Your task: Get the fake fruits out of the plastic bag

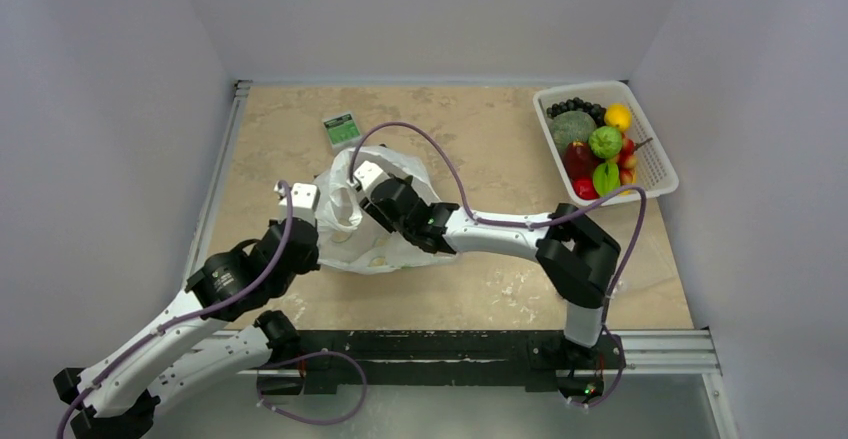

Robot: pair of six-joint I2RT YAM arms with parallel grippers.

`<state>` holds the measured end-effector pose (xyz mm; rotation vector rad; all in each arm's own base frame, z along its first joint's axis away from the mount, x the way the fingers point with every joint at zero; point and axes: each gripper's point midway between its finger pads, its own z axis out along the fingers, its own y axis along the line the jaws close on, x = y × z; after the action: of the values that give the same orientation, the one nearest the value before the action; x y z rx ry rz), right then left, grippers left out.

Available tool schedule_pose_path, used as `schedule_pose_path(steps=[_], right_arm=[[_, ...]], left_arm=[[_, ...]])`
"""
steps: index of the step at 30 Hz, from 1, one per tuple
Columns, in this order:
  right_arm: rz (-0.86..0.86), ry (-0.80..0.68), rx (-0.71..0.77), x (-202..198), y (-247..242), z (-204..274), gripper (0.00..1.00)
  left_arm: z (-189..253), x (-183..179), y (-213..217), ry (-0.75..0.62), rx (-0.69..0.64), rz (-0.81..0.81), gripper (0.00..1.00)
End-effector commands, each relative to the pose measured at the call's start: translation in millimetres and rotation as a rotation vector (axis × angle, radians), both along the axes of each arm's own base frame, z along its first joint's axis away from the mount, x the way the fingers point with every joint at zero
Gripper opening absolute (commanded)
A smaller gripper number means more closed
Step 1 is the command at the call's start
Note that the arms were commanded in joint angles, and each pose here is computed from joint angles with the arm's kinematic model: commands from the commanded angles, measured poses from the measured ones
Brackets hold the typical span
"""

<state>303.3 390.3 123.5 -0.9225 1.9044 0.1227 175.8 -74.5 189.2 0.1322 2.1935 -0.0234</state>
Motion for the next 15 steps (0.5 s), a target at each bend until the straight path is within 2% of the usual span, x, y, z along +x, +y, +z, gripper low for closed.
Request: schedule_pose_path(steps=[1,5,15], right_arm=[[-0.088,-0.115,0.075,33,9,27,0.47],[-0.171,-0.105,0.094,54,-9,13,0.51],[-0.172,-0.034,0.123,62,-27,-19,0.64]], left_arm=[[11,3,-2,-0.032,-0.025,0.014,0.0],[11,3,-2,-0.032,-0.022,0.01,0.0],[9,4,-4,-0.023,-0.01,0.003,0.0]])
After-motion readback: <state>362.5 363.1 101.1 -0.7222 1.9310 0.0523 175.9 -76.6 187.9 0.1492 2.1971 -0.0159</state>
